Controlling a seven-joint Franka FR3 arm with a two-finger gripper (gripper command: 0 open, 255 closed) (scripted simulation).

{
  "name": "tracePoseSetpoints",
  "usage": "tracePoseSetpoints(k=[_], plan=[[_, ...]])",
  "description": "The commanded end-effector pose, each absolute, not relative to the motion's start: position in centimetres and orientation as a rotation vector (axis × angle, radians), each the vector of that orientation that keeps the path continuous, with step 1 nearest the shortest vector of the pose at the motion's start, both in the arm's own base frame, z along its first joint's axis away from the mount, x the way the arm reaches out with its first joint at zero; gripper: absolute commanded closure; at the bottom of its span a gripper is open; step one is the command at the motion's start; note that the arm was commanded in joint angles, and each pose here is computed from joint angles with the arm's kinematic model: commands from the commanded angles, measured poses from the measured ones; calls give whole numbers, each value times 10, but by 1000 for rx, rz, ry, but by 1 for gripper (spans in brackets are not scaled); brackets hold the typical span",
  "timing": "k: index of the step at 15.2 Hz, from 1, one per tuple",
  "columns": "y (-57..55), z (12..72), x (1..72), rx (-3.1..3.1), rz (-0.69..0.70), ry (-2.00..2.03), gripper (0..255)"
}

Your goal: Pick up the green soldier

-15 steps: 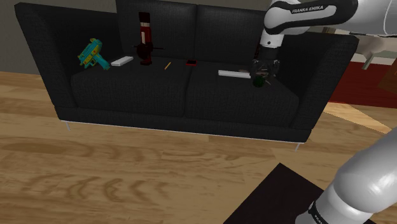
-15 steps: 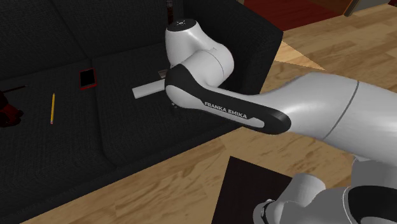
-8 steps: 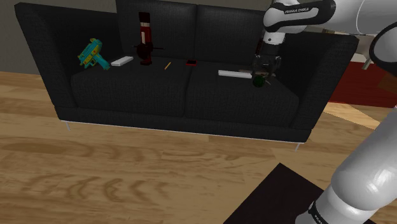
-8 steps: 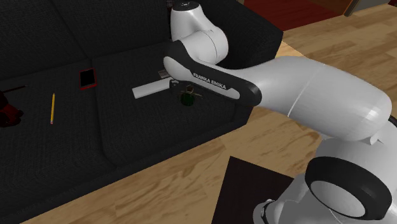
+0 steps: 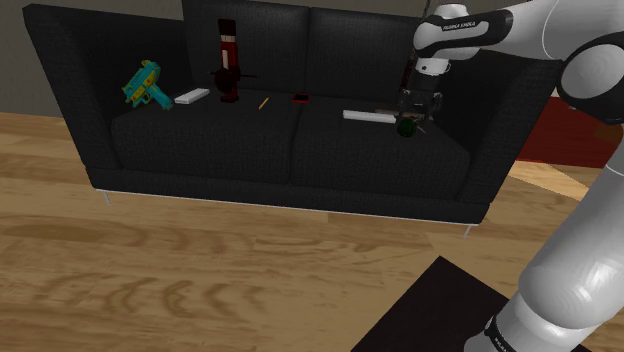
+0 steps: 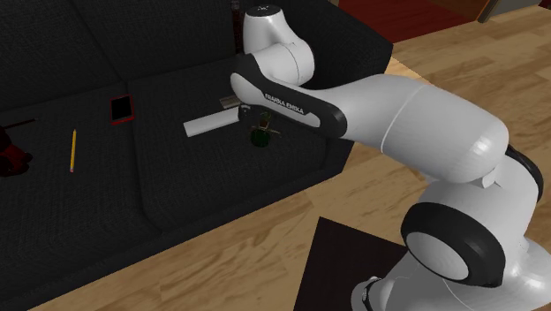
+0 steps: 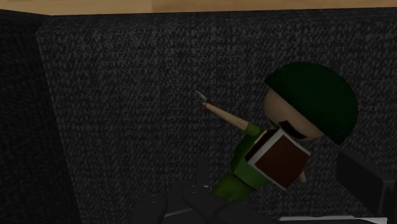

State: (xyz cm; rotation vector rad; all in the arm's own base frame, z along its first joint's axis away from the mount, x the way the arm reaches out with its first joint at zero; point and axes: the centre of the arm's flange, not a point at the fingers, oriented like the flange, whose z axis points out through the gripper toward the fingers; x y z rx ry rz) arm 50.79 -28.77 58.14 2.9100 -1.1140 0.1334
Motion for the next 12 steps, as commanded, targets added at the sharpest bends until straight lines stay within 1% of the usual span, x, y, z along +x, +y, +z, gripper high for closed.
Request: tracePoseSetpoints(k=[1,4,5,12], plan=[[-288,572,508,2910,134,-1115,0],[-288,564,508,2910,134,-1115,0],[-289,563,508,2910,134,-1115,255],[-288,564,508,2910,134,-1115,255]])
